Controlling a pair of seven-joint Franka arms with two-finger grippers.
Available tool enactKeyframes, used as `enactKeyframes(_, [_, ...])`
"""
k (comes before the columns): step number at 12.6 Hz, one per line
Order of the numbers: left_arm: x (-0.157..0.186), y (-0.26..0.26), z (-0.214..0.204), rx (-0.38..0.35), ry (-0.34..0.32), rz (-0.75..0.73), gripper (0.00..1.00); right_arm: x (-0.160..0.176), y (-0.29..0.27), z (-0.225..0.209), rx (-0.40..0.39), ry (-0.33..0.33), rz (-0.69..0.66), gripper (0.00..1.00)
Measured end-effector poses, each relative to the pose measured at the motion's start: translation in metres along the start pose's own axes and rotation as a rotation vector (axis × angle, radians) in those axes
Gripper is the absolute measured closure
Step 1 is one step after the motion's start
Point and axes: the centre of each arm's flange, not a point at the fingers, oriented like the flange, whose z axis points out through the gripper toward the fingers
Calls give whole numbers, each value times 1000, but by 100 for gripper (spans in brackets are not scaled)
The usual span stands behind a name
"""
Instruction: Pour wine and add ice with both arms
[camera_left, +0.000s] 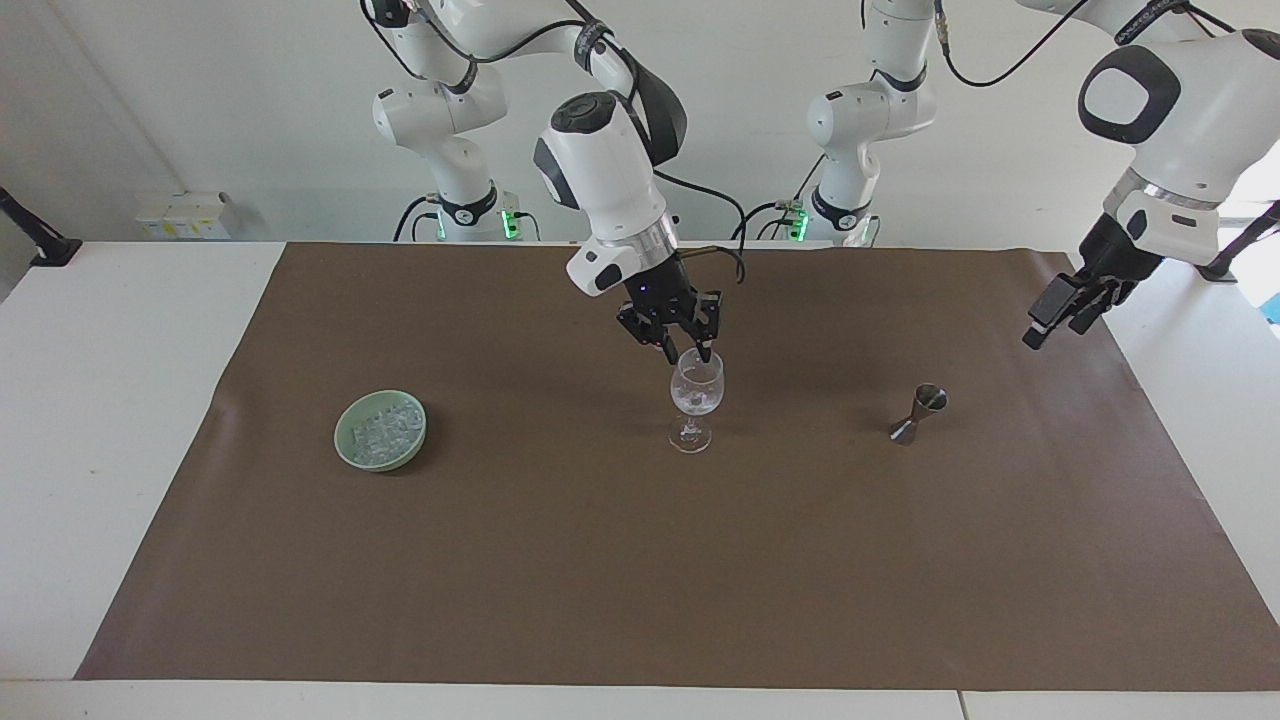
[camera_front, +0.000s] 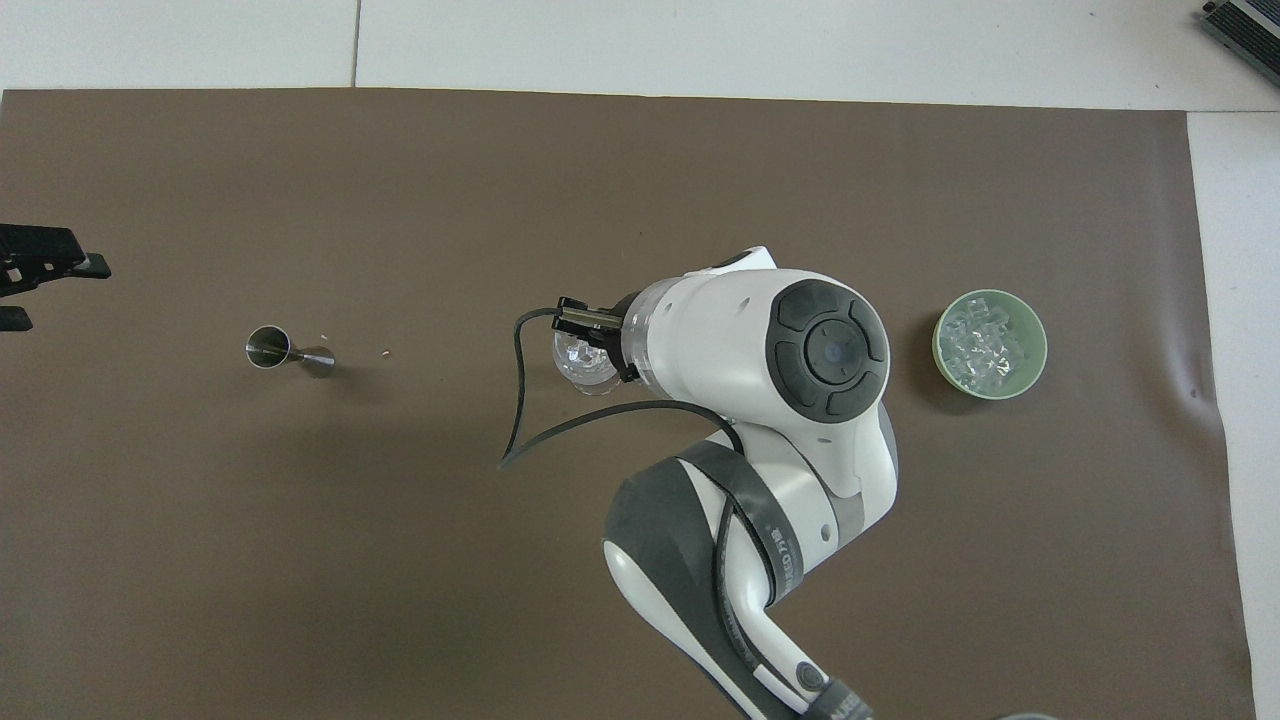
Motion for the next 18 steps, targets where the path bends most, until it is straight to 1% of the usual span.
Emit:
enactKeyframes(1, [-3, 10, -4, 6, -8, 25, 0, 8, 6, -6, -9, 20, 0, 36])
enactKeyframes(3, [-8, 23, -20, 47, -23, 89, 0, 30, 26, -15, -38, 63, 7, 27])
enactKeyframes(4, [-12, 31, -29, 65, -32, 135, 0, 44, 40, -17, -56, 79, 12, 25])
enactKeyframes(5, [-15, 38, -37, 76, -39, 179, 0, 57, 56, -19, -72, 87, 7, 18])
enactKeyframes(6, [-19, 45, -44, 97, -46, 229, 0, 68, 73, -20, -86, 90, -2, 16])
enactKeyframes(7, [-23, 50, -49, 131, -53, 269, 0, 78, 89, -21, -104, 88, -13, 11])
enactKeyframes(8, [-26, 54, -53, 158, -64, 303, 0, 87, 105, -22, -129, 76, -27, 11])
enactKeyframes(9, [-29, 56, -56, 169, -74, 331, 0, 97, 126, -26, -164, 57, -51, 6])
enactKeyframes(11, [-34, 55, -51, 175, -85, 346, 0, 114, 166, -41, -225, 38, -93, 4])
enactKeyframes(13, [-36, 53, -49, 163, -92, 339, 0, 121, 202, -62, -271, 35, -130, 4])
enactKeyframes(15, [-39, 51, -56, 141, -90, 330, 0, 119, 231, -90, -303, 25, -147, 0])
enactKeyframes(17, [-48, 51, -66, 143, -118, 331, 0, 100, 238, -122, -335, -29, -135, 0])
enactKeyframes(18, [-52, 51, -70, 144, -124, 331, 0, 91, 236, -138, -345, -44, -133, 0])
